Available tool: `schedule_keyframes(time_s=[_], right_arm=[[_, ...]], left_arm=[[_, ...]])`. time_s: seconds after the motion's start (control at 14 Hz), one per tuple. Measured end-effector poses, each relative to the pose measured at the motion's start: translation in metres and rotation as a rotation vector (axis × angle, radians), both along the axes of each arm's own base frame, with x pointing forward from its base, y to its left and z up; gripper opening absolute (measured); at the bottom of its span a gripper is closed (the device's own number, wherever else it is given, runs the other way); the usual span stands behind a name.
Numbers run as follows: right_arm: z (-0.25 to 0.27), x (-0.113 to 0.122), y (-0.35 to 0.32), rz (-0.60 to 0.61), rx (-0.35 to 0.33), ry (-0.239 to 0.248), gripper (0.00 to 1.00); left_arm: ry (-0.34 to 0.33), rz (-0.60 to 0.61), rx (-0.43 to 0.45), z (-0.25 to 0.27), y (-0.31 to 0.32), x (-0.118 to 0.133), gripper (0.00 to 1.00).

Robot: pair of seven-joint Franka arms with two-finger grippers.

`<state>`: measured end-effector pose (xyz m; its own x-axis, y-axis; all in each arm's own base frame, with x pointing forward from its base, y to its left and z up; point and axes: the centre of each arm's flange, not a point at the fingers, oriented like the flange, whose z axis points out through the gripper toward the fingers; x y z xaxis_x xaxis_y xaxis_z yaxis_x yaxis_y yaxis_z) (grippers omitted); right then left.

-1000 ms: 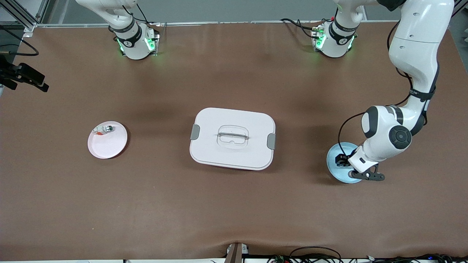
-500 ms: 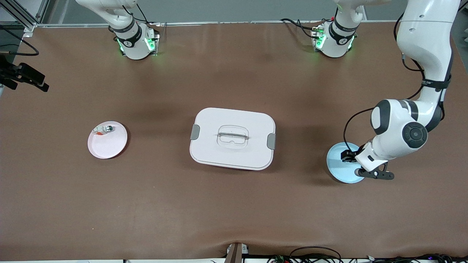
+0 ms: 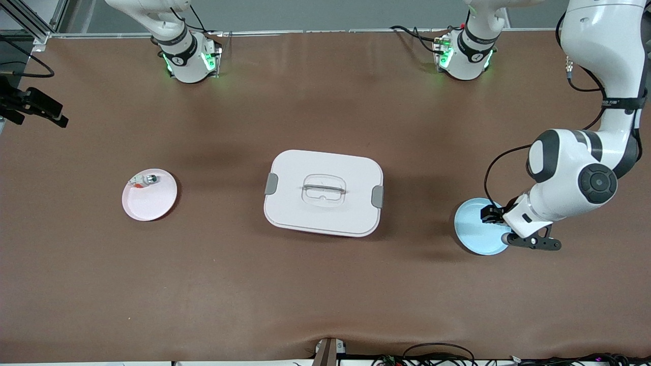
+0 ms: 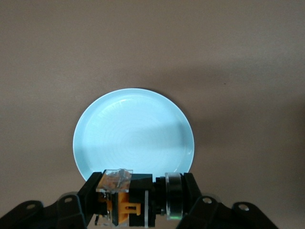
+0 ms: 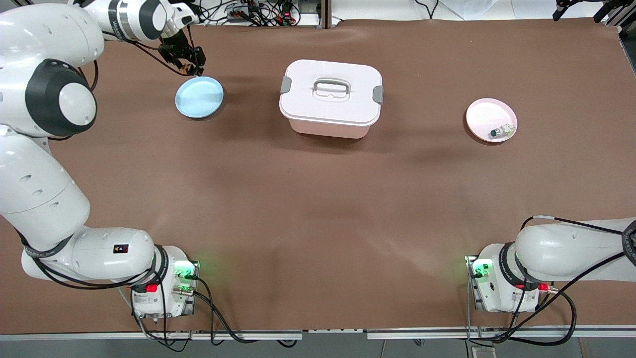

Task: Transfer orange switch to right arm and place
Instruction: 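Lift the black switch off the blue plate with the left gripper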

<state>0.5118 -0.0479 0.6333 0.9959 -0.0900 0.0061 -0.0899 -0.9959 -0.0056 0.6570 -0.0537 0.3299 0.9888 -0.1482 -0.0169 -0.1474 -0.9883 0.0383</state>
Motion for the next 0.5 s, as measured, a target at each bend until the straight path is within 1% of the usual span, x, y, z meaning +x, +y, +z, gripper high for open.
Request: schedule_keyframes(time_s=[0.14,0.5], right_arm=[[0.000,0.000,0.000,0.000,0.000,0.000,1.00],[0.000,0.000,0.001,0.001,0.000,-0.001,1.00]], left_arm=[[0.009,-0.001,0.003,0.018,0.000,-0.001,0.73],[0.070,-0.016,0.007,0.069,-0.007,-0.001,0.73]])
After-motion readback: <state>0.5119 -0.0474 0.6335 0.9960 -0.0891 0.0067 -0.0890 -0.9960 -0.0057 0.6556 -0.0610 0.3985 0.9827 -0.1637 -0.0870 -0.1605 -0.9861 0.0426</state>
